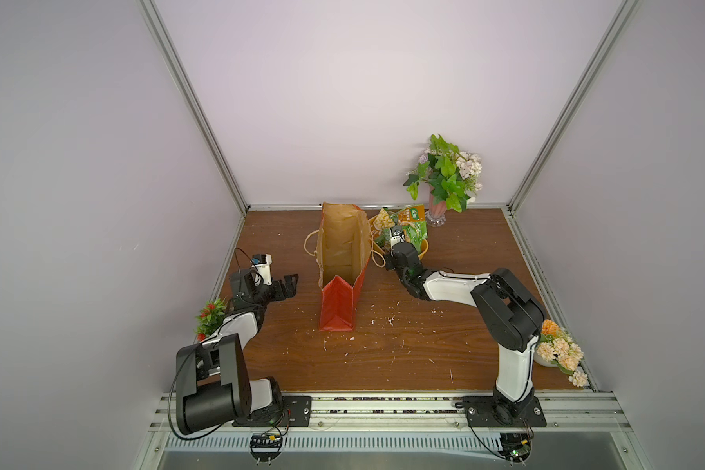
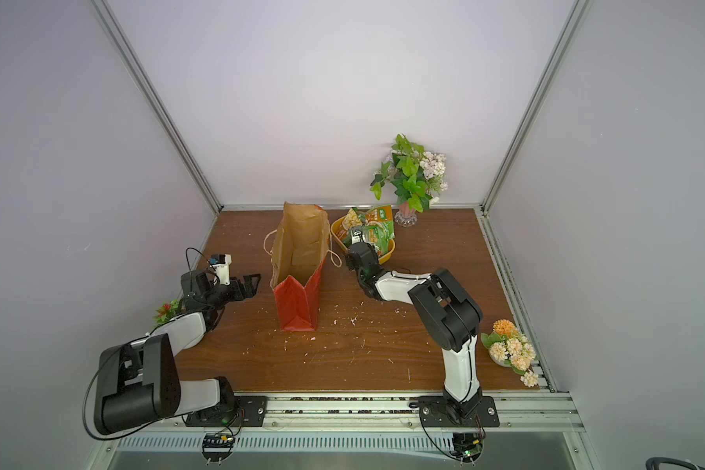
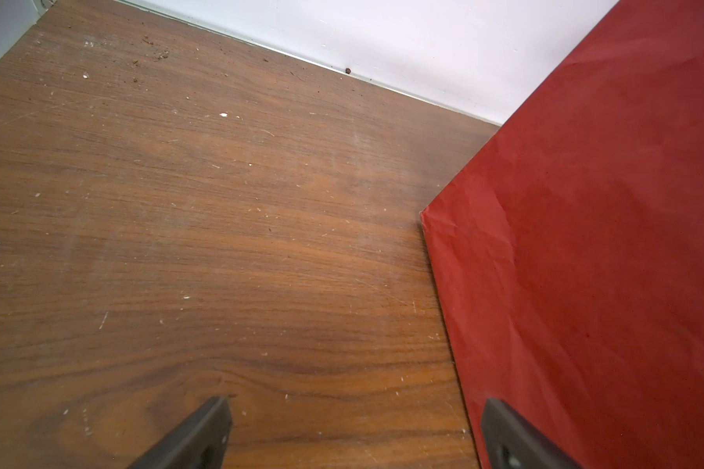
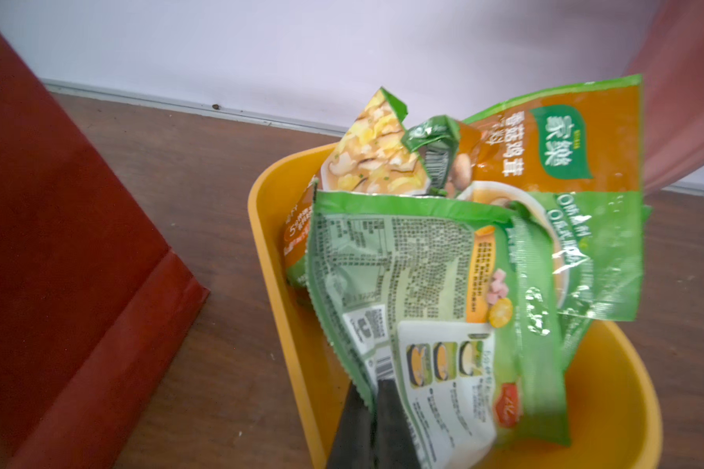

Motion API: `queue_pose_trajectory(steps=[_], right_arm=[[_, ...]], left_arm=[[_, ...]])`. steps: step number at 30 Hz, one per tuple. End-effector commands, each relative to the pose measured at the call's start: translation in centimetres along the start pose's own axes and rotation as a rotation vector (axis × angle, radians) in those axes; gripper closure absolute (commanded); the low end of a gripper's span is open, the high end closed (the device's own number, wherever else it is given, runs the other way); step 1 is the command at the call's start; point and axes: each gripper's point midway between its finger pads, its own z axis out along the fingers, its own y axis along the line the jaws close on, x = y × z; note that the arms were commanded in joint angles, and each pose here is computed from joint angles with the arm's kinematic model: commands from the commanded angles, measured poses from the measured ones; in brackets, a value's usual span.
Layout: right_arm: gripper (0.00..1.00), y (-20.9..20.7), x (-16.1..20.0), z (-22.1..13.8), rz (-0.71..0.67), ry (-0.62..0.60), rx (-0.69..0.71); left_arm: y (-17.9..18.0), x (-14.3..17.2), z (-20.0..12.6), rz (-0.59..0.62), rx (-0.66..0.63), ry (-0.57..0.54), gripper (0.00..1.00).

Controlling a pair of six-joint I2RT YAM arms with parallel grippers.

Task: Place the condiment packets inside the bag
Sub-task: Pick up the condiment packet from the storage box.

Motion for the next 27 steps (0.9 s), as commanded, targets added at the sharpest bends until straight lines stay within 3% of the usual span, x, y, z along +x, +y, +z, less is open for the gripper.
queue_pose_trajectory(steps=[1, 16, 27], right_arm=[[1.00, -1.1, -6.4, -2.9, 0.121, -0.159, -0.047], [1.00, -2.1, -13.5, -12.4, 0.220, -0.266, -0.280], [1.00, 0.4, -22.3, -20.6, 0.243, -0.361, -0.487]], left_arm=[[0.1, -0.4, -0.5, 0.012, 0.005, -0.018, 0.01], [0.3, -0.6, -0.8, -0.001, 0.012, -0.025, 0.01], [1.0, -1.0, -1.3, -0.036, 0.013, -0.041, 0.01]])
